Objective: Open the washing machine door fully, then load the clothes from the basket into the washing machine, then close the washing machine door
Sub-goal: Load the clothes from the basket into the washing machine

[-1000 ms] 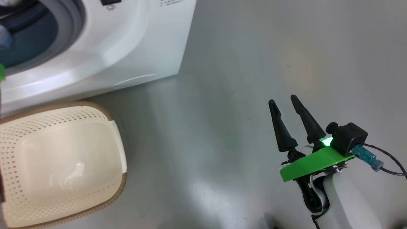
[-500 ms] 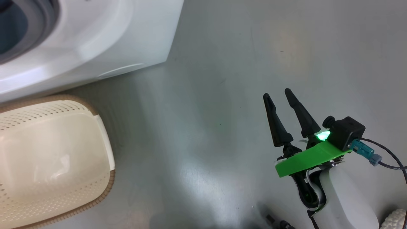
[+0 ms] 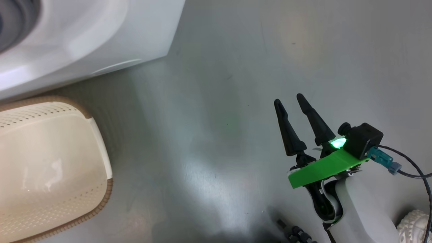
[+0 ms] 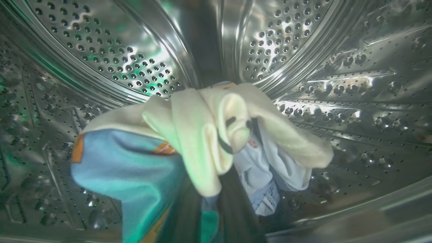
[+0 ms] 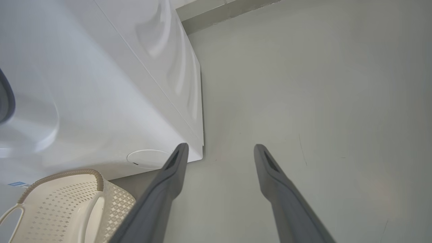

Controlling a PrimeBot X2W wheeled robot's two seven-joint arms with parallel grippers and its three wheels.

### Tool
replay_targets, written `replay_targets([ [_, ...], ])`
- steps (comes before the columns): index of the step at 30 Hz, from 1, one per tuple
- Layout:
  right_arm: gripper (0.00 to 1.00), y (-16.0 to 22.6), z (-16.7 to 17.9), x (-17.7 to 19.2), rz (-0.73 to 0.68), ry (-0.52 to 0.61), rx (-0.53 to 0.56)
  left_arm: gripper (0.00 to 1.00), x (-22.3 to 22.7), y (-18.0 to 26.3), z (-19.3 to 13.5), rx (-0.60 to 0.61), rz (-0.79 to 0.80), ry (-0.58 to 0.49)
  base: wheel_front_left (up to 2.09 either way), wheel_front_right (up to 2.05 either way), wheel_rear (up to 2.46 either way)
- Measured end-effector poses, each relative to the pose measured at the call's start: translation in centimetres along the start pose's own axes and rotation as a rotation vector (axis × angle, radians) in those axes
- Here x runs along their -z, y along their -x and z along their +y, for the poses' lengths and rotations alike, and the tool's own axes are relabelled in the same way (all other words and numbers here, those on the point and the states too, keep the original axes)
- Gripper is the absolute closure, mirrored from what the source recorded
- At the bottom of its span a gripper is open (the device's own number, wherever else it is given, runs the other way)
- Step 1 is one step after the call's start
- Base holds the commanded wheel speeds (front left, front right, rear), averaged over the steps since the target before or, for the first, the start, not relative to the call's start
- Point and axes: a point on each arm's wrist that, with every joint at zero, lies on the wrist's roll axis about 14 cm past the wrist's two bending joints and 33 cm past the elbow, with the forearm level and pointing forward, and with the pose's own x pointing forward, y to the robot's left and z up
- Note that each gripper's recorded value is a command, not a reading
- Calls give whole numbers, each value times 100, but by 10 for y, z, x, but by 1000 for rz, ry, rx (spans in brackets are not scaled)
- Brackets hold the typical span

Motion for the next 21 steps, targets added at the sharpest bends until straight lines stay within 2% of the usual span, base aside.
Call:
replay_targets([
  [7, 0, -5, -5, 2, 4, 0, 11, 100, -3, -15, -5, 31, -41, -38, 0, 0, 0],
  [12, 0, -4, -9, 4, 12, 1, 21, 100, -27, -23, -11, 49, -142, -76, 0, 0, 0],
  [21, 0, -7, -8, 1, 3, 2, 15, 100, 6, -26, -3, 33, 11, -78, 0, 0, 0],
])
